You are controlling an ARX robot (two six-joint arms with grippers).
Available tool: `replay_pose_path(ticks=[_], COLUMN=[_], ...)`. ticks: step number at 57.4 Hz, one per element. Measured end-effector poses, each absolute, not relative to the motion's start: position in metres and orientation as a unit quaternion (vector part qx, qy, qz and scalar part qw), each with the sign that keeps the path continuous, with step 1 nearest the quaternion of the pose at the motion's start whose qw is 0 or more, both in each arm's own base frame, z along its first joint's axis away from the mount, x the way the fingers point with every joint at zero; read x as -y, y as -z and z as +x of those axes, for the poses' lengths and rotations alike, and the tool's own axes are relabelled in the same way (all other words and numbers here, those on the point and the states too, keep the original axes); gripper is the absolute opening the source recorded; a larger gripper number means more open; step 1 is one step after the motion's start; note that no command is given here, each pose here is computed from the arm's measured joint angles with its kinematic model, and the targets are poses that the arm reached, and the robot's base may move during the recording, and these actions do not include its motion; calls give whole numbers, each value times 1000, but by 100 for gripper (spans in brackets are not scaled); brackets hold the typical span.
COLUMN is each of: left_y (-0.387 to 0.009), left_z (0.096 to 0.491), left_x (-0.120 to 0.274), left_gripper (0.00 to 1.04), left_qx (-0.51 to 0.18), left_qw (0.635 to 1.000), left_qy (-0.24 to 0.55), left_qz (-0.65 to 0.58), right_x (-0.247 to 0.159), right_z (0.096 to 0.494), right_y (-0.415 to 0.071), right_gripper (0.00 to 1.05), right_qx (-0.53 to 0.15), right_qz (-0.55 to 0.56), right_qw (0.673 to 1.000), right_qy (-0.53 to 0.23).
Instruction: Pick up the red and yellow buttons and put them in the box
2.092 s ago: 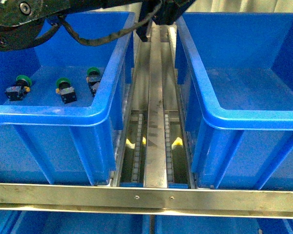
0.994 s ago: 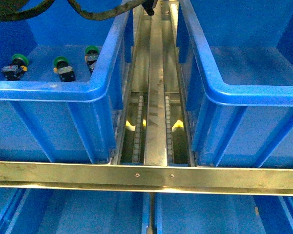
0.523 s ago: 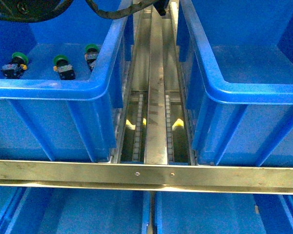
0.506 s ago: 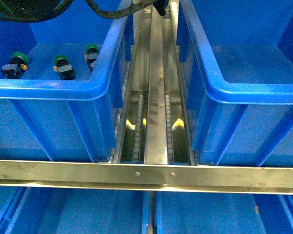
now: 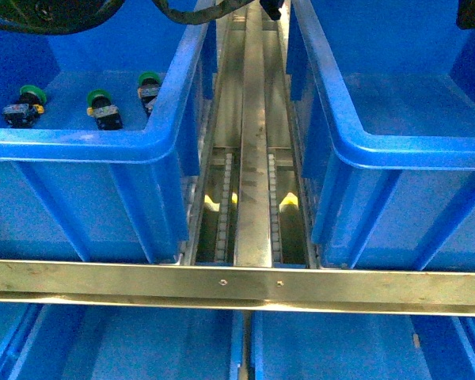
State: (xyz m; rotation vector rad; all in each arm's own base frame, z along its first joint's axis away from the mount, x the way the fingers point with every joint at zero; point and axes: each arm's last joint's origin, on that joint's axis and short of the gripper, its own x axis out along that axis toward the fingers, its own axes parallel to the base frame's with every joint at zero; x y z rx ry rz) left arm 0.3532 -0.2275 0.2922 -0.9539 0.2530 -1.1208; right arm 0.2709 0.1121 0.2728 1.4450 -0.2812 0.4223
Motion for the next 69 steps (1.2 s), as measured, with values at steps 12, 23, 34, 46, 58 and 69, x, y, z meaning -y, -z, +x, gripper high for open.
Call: replay_pose_path(ticks=[12,23,34,46,58,69], left_y=[-290,-285,-284,-285,-290,-294], left_z=[347,345,344,342,342,347], left_x=[234,232,231,234,236,232], left_gripper=[33,33,33,33,38,74], left_qx=[-123,-129,-132,-138,-132,-102], left_qw=[728,733,734,732,732,754], left_qy=[517,505,502,501,502,487], left_qz=[-434,-438,-438,-440,-441,-430], right_x=[-112,-113,-110,-106,-99,-94], right_z=[272,273,274,271,270,271], right_y=[-275,-276,-273,-272,-275,-274], right_gripper=[99,99,59,41,41,40], right_qx=[138,137,130,129,132,138], right_qz=[657,654,651,649,644,637], right_qw=[717,717,725,729,732,739], right_qy=[-190,-196,-184,-178,-177,-169])
